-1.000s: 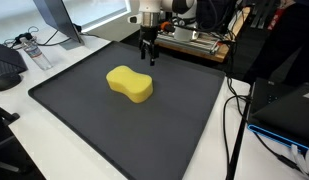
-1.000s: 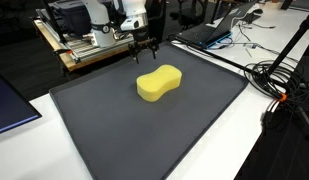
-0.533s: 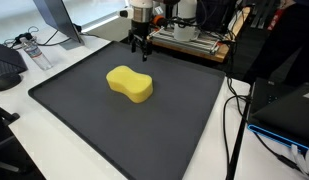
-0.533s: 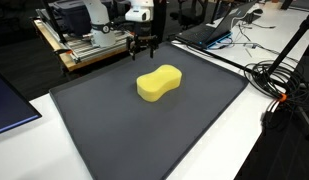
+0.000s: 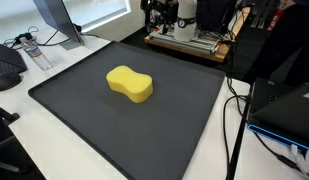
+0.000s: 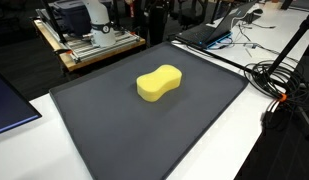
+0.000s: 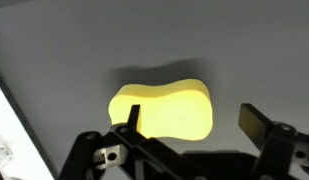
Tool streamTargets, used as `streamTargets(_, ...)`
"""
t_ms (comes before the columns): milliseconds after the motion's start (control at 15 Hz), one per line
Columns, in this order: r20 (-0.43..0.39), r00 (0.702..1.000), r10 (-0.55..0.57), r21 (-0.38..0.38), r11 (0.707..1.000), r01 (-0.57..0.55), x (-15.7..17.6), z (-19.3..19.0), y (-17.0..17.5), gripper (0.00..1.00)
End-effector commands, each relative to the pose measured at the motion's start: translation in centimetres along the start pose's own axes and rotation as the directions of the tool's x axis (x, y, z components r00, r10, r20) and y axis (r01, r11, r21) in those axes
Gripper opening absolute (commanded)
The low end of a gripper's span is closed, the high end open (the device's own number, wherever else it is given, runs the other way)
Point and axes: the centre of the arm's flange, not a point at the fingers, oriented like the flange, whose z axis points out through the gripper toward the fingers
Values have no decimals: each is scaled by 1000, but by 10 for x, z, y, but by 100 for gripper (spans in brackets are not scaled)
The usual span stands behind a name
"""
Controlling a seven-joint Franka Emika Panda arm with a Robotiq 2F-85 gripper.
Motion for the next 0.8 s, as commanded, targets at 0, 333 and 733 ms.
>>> streamTargets(0, -13, 1000, -4, -1, 1000, 4, 2, -13, 0, 100)
streamTargets(333, -15, 1000, -7, -5, 1000, 7, 5, -17, 5, 100)
streamTargets(733, -12, 996, -83, -31, 996, 83, 28, -20, -4, 100)
